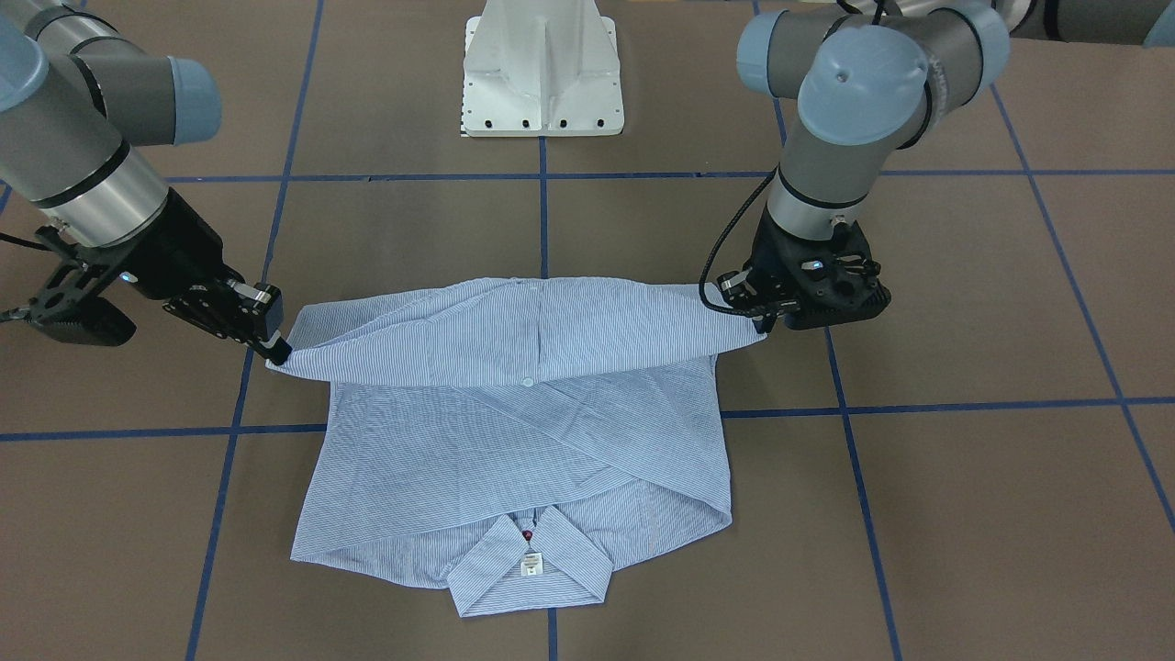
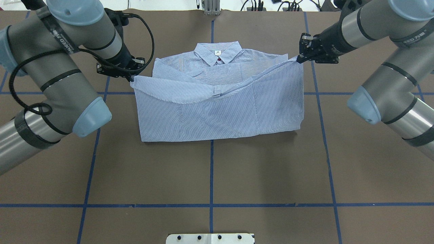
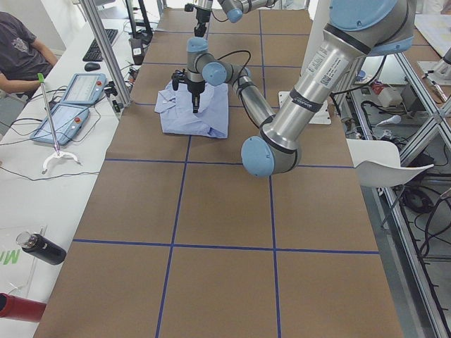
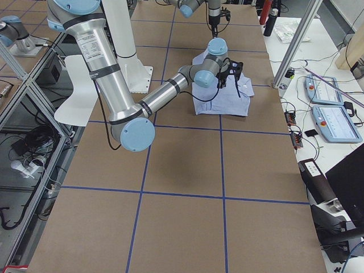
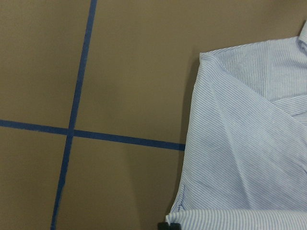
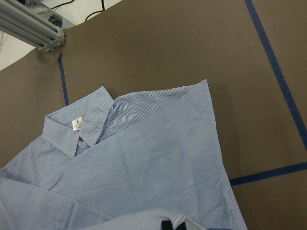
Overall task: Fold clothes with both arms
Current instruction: 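Lay the hem down near the collar and open both grippers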
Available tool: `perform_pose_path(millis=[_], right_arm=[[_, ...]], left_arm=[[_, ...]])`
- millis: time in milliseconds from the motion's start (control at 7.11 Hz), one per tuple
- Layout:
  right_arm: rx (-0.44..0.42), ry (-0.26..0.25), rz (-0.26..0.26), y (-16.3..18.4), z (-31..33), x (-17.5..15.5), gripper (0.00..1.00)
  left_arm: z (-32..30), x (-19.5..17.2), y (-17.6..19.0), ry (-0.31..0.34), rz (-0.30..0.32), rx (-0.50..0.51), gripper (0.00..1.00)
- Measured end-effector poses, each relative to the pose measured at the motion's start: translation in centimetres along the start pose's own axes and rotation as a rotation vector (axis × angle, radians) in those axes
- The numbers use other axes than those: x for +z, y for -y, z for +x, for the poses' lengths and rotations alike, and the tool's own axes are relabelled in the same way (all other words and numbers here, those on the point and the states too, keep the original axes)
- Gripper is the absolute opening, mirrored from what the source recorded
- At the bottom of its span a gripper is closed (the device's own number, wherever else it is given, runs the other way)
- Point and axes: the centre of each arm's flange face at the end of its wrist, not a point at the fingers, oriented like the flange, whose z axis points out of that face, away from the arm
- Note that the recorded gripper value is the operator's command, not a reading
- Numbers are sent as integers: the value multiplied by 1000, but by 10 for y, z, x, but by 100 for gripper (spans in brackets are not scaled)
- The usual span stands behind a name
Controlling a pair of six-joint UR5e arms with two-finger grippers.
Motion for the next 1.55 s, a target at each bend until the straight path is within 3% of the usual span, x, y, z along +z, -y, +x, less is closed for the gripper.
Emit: perform_pose_path(millis=[422, 844, 1548], right_arm=[[6, -1, 42, 43, 1, 39, 0], [17, -20, 52, 65, 4, 68, 0], [22, -48, 36, 57, 17, 86, 0]], left_arm=[[-6, 28, 43, -36, 43, -8, 0], [-15, 53, 70, -68, 74, -12, 0], [0, 78, 57, -73, 49, 6, 0]])
